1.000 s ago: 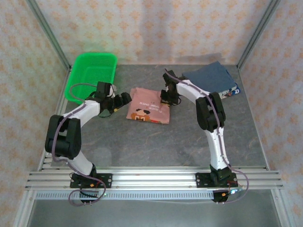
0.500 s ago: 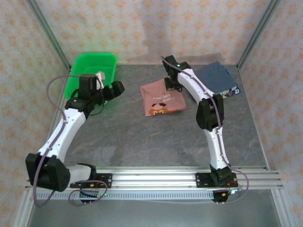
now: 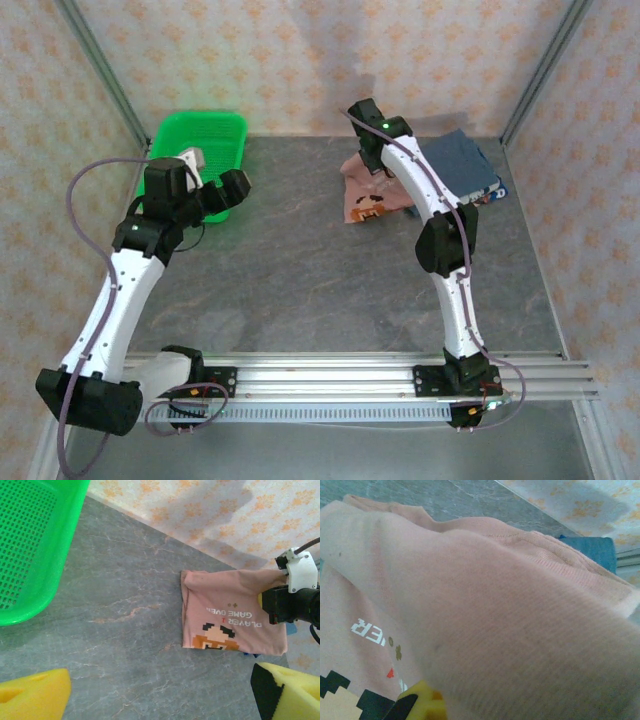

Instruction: Fold and stack the t-shirts

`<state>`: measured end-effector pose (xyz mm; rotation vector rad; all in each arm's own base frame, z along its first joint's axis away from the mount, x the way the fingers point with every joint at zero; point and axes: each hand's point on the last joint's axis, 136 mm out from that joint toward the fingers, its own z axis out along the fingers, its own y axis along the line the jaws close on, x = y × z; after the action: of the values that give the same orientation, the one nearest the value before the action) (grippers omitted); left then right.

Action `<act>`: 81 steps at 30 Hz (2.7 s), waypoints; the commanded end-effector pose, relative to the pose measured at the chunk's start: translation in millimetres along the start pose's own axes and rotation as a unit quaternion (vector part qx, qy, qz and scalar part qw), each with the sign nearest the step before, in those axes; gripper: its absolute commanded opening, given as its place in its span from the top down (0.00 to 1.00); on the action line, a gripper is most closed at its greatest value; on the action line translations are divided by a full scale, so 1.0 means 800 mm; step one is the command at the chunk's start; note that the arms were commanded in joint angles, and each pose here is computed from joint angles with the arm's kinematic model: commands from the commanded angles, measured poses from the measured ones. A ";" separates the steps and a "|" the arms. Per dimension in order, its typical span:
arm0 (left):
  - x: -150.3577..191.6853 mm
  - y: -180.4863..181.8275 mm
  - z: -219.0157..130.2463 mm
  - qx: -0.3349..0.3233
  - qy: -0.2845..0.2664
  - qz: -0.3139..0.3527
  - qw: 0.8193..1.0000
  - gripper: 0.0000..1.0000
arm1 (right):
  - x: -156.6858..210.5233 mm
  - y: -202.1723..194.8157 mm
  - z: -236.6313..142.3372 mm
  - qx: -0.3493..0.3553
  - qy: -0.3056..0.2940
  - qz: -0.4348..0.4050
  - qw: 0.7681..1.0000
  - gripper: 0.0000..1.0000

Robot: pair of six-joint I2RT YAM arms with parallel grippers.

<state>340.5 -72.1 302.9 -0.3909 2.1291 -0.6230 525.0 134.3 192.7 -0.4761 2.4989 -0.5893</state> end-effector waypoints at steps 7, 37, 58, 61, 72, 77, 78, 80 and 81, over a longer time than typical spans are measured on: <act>0.006 0.022 -0.017 -0.039 -0.009 0.011 0.999 0.06 | -0.024 -0.088 -0.065 0.058 -0.068 -0.001 0.996 1.00; 0.026 0.051 -0.036 -0.087 0.013 0.033 0.996 0.05 | 0.010 -0.197 -0.059 0.049 -0.073 0.059 0.994 1.00; 0.040 0.074 -0.056 -0.141 0.046 0.049 0.988 0.05 | 0.033 -0.250 0.086 0.065 -0.026 0.170 0.983 1.00; 0.041 0.077 -0.067 -0.152 0.047 0.054 0.986 0.05 | 0.042 -0.272 0.108 0.075 -0.027 0.198 0.977 1.00; 0.055 0.086 -0.080 -0.165 0.055 0.042 0.984 0.05 | 0.071 -0.361 0.096 0.146 -0.039 0.329 0.932 0.22; 0.044 0.074 -0.072 -0.138 0.036 0.027 0.989 0.05 | 0.074 -0.357 0.043 0.108 -0.053 0.349 0.929 0.18; 0.040 0.071 -0.072 -0.134 0.027 0.026 0.990 0.05 | 0.078 -0.352 0.032 0.095 -0.052 0.354 0.929 0.17; 0.030 0.065 -0.074 -0.122 0.002 0.024 0.992 0.05 | 0.089 -0.334 0.009 0.058 -0.050 0.355 0.932 0.16; 0.024 0.062 -0.075 -0.116 -0.014 0.024 0.993 0.05 | 0.100 -0.326 -0.004 0.048 -0.050 0.360 0.930 0.15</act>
<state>271.1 -25.4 274.9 -0.4490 2.2955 -0.3082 552.4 -138.8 241.5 0.4075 2.3501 -0.4930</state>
